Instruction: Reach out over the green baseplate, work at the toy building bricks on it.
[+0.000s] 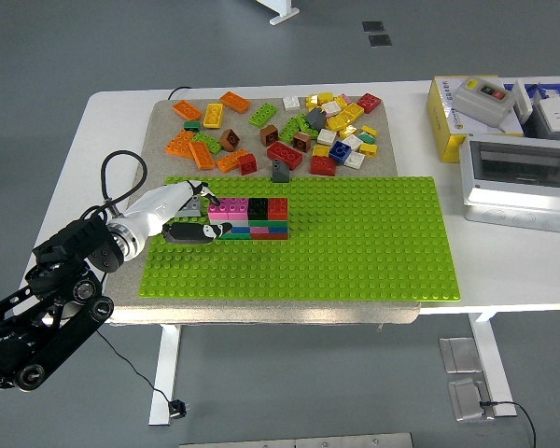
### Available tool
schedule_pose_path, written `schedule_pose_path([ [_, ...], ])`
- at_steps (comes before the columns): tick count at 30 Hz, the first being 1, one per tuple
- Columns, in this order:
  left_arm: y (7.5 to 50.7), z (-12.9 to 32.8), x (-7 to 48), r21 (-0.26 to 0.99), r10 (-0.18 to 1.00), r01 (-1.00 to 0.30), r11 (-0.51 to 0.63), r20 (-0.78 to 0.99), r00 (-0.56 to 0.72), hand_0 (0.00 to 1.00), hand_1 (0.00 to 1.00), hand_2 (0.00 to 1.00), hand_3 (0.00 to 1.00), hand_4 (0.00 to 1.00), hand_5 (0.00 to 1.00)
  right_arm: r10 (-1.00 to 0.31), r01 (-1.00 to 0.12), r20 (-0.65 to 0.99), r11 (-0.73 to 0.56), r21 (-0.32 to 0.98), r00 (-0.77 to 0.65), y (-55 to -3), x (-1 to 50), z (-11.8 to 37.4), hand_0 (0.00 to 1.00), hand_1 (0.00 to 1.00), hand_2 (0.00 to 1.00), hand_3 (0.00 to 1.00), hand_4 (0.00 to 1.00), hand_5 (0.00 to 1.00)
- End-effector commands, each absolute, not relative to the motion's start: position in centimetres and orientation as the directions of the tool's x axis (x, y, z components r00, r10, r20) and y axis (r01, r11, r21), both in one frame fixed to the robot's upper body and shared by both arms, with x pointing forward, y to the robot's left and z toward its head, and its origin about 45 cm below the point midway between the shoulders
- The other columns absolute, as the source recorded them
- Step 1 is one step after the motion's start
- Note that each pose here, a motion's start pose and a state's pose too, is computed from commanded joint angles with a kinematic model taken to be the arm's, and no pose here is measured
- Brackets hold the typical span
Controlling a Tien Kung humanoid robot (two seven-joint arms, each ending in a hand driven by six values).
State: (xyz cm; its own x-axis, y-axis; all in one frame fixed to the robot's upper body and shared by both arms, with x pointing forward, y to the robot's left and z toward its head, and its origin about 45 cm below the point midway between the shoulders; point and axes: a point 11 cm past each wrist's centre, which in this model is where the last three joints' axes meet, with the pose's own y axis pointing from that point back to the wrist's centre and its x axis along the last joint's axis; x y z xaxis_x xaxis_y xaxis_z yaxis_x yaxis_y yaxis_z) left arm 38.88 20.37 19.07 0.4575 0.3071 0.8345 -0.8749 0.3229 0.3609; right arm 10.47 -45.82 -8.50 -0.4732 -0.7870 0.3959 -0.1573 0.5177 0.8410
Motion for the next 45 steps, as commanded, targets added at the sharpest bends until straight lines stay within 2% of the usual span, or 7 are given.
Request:
schedule_pose_path([
  [9,20.5,19.8,38.9,0.347,0.312,-0.88,0.324,0.839,0.446,0.998,0.959,0.945,0.715,0.784,0.619,-0.786,-0.156,0.397,0.519,0.84,-0.474,-45.9,10.3,-8.5,0.734,0.787,0.786,0.671,0.373,0.8],
  [22,21.3,24.3,39.1,0.271,0.365,-0.896,0.352,0.842,0.398,0.993,0.952,0.938,0.716,0.778,0.615,-0.783,-0.154,0.401,0.523,0.838,-0.475,-46.1,10.2,-8.5,0.733,0.787,0.785,0.672,0.368,0.804],
  [27,22.9,25.9,39.4,0.177,0.413,-0.917,0.358,0.851,0.325,0.993,0.952,0.938,0.716,0.778,0.615,-0.784,-0.15,0.402,0.522,0.84,-0.473,-45.9,10.0,-8.5,0.733,0.787,0.785,0.672,0.368,0.804],
  [28,23.4,26.2,39.5,0.158,0.417,-0.92,0.359,0.855,0.309,0.989,0.946,0.941,0.792,0.73,0.387,-0.784,-0.149,0.403,0.522,0.84,-0.472,-45.9,10.0,-8.6,0.733,0.787,0.785,0.672,0.366,0.806],
  [33,25.5,26.7,39.8,0.09,0.412,-0.927,0.364,0.877,0.247,0.989,0.946,0.941,0.792,0.73,0.387,-0.783,-0.141,0.406,0.521,0.842,-0.472,-45.8,9.9,-8.6,0.733,0.787,0.785,0.672,0.366,0.806],
  [34,25.8,26.6,40.0,0.078,0.406,-0.927,0.366,0.883,0.235,0.99,0.953,0.952,0.876,0.717,0.306,-0.782,-0.139,0.406,0.521,0.842,-0.472,-45.8,9.9,-8.6,0.733,0.787,0.786,0.68,0.373,0.798],
  [45,26.8,24.2,41.5,0.018,0.373,-0.917,0.399,0.91,0.18,0.985,0.957,0.97,0.906,0.7,0.266,-0.786,-0.135,0.407,0.518,0.845,-0.465,-45.7,10.0,-8.6,0.732,0.787,0.786,0.681,0.37,0.802],
])
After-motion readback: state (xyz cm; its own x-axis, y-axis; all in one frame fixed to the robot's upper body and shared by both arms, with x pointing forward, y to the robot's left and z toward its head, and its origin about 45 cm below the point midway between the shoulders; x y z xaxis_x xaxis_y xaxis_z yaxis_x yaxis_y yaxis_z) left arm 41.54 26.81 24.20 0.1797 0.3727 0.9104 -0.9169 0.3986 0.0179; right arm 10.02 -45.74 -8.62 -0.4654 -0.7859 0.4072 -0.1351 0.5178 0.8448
